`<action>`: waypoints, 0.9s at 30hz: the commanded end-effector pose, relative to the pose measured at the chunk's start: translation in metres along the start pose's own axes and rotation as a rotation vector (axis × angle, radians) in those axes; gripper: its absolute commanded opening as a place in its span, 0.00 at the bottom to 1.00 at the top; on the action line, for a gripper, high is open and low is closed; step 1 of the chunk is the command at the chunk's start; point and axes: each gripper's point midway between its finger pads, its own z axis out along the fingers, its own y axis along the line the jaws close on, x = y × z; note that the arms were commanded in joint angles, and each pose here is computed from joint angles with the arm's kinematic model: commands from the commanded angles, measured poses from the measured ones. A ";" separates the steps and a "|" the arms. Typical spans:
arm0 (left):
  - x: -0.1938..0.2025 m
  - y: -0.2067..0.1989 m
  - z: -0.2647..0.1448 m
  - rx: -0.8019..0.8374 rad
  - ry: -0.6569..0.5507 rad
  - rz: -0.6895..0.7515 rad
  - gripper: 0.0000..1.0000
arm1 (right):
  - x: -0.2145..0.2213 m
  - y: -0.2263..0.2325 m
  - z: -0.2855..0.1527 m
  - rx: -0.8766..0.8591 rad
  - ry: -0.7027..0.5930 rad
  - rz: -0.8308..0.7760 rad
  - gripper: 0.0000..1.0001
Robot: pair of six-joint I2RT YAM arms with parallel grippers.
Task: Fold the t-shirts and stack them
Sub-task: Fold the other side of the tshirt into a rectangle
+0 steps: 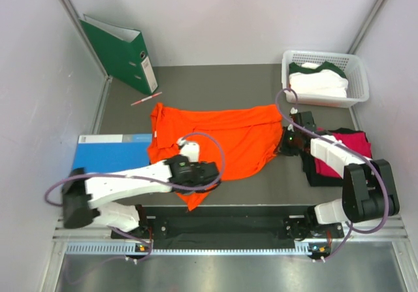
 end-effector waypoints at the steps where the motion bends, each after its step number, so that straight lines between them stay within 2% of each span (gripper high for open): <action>1: -0.008 0.014 -0.014 0.184 -0.096 -0.299 0.95 | -0.027 0.023 -0.001 -0.071 -0.070 -0.051 0.00; 6: 0.009 0.013 -0.014 0.363 -0.050 -0.517 0.86 | -0.028 0.025 0.005 -0.088 -0.060 -0.054 0.00; 9: 0.019 0.005 -0.010 0.417 -0.007 -0.578 0.85 | -0.028 0.027 0.009 -0.103 -0.049 -0.053 0.00; 18: 0.051 -0.034 0.020 0.417 0.122 -0.602 0.80 | -0.031 0.032 0.013 -0.122 -0.044 -0.057 0.00; 21: 0.060 -0.038 0.032 0.383 0.141 -0.591 0.74 | -0.031 0.033 0.013 -0.125 -0.043 -0.055 0.00; 25: 0.067 -0.046 0.038 0.382 0.166 -0.591 0.59 | -0.031 0.033 0.014 -0.126 -0.040 -0.057 0.00; 27: 0.072 -0.046 0.043 0.367 0.176 -0.585 0.56 | -0.031 0.033 0.014 -0.126 -0.040 -0.060 0.00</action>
